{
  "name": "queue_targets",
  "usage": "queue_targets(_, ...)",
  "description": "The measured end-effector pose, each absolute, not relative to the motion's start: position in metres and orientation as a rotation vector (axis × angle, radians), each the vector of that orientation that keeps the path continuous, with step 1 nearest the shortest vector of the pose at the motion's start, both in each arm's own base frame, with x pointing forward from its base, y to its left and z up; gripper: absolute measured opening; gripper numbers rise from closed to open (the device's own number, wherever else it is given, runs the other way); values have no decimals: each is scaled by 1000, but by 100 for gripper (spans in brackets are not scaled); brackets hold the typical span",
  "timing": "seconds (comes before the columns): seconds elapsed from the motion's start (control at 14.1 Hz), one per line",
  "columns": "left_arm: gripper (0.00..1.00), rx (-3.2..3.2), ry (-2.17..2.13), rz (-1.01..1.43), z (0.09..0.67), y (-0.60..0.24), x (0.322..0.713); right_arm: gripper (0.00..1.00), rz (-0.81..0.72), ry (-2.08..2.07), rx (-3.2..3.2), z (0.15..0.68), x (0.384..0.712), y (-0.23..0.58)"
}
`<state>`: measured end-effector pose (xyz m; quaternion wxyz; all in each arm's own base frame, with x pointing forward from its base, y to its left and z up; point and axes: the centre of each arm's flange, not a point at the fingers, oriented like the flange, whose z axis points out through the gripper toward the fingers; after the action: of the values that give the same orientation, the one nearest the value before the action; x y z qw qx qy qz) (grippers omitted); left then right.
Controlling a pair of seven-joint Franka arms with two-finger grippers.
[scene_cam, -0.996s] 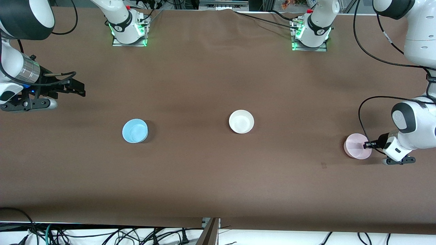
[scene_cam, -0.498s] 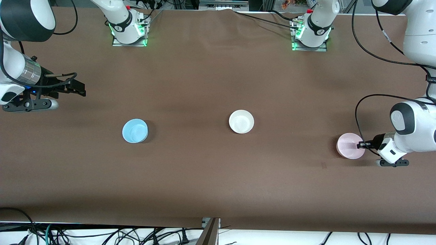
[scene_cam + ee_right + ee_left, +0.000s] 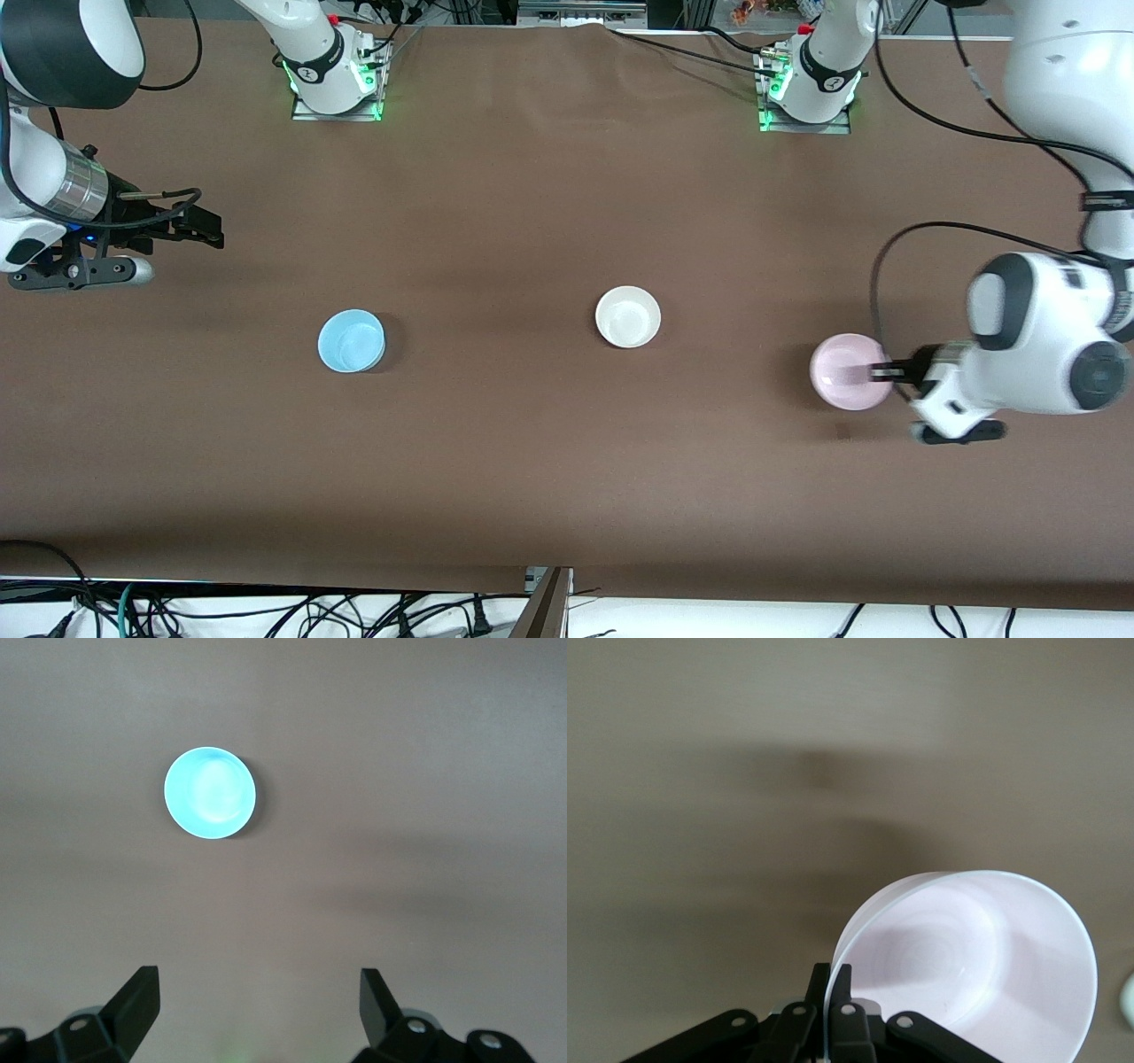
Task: Stack pink and blue bowls on white bowl
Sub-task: 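Carry the pink bowl toward the white bowl while the right gripper reaches out, then lower the pink bowl into the white bowl while the right gripper grasps the blue bowl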
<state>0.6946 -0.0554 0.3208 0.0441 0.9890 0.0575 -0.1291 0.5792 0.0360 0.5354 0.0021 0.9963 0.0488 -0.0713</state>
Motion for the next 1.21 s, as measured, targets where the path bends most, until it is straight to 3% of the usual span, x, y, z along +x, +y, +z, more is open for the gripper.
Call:
queue_targets(0.36,3,2895,265,-515,320,-205,663,100,-259,154,3123,524,582,36)
queue_targets(0.71,3,2887,204,-400,293,-293,633,100,-307,156,3119,478,596,38)
queue_targets(1.0,3,2886,179,-305,244,-320,598,100,-281,166,3122,413,587,41)
queue_targets(1.21,3,2898,154,-283,255,-323,582,100,-212,187,3129,351,569,47)
